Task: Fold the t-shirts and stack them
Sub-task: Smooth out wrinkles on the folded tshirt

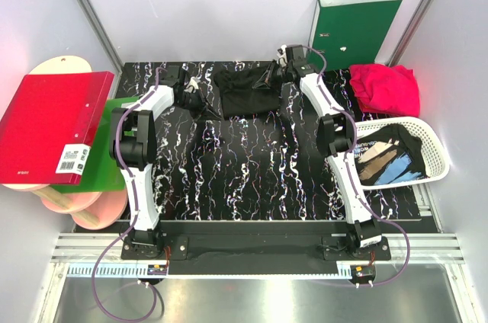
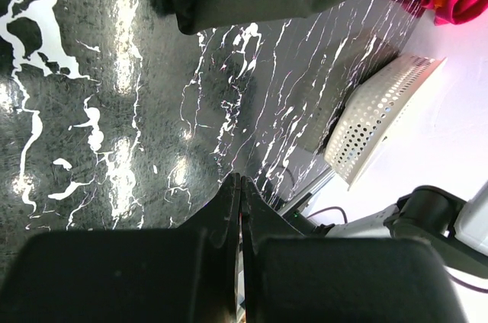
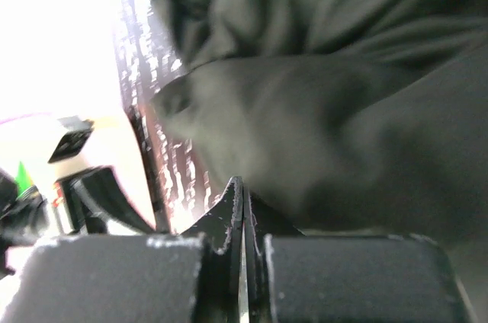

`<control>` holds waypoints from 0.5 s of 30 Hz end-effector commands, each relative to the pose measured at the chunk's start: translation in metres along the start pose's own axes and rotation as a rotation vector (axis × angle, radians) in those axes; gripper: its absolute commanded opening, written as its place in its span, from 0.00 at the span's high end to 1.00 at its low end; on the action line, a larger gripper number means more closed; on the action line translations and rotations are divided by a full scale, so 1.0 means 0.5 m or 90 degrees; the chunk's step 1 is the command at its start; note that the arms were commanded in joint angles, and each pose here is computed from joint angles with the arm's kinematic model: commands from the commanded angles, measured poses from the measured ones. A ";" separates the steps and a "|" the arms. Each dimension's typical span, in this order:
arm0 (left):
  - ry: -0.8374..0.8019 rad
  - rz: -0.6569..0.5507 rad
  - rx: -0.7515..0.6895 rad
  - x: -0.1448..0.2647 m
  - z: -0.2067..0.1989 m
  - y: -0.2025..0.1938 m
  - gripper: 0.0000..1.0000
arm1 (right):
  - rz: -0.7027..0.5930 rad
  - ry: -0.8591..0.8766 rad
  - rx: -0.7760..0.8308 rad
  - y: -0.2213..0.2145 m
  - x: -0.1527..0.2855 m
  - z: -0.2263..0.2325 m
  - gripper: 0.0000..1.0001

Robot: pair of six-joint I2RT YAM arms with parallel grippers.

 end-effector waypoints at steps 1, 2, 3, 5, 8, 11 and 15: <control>-0.001 -0.019 -0.032 0.019 -0.013 0.008 1.00 | -0.052 -0.016 -0.004 0.033 -0.029 -0.032 1.00; 0.003 -0.018 -0.031 0.019 -0.010 0.006 1.00 | -0.060 -0.025 -0.007 0.035 -0.040 -0.048 1.00; 0.006 -0.017 -0.032 0.019 -0.007 0.005 1.00 | -0.076 -0.028 -0.001 0.044 -0.042 -0.050 1.00; 0.012 -0.016 -0.029 0.018 -0.002 0.002 0.99 | -0.134 -0.041 0.025 0.082 -0.043 -0.051 1.00; 0.022 -0.019 -0.029 0.016 0.007 0.003 0.75 | -0.220 -0.046 0.084 0.146 -0.019 -0.018 0.83; 0.030 -0.030 -0.034 0.013 0.007 0.014 0.31 | -0.282 -0.039 0.166 0.199 0.044 0.062 0.67; 0.039 -0.060 -0.043 0.003 -0.006 0.041 0.01 | -0.325 -0.058 0.225 0.231 0.145 0.138 0.41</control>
Point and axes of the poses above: each gripper's point midway between its finger pads, its own x axis back along the fingers, its own z axis along the line the jaws close on, y = z × x, the point moved 1 cm from there along x, back along the fingers, and after that the axes turned 5 degrees about x, right-handed, at the moved point
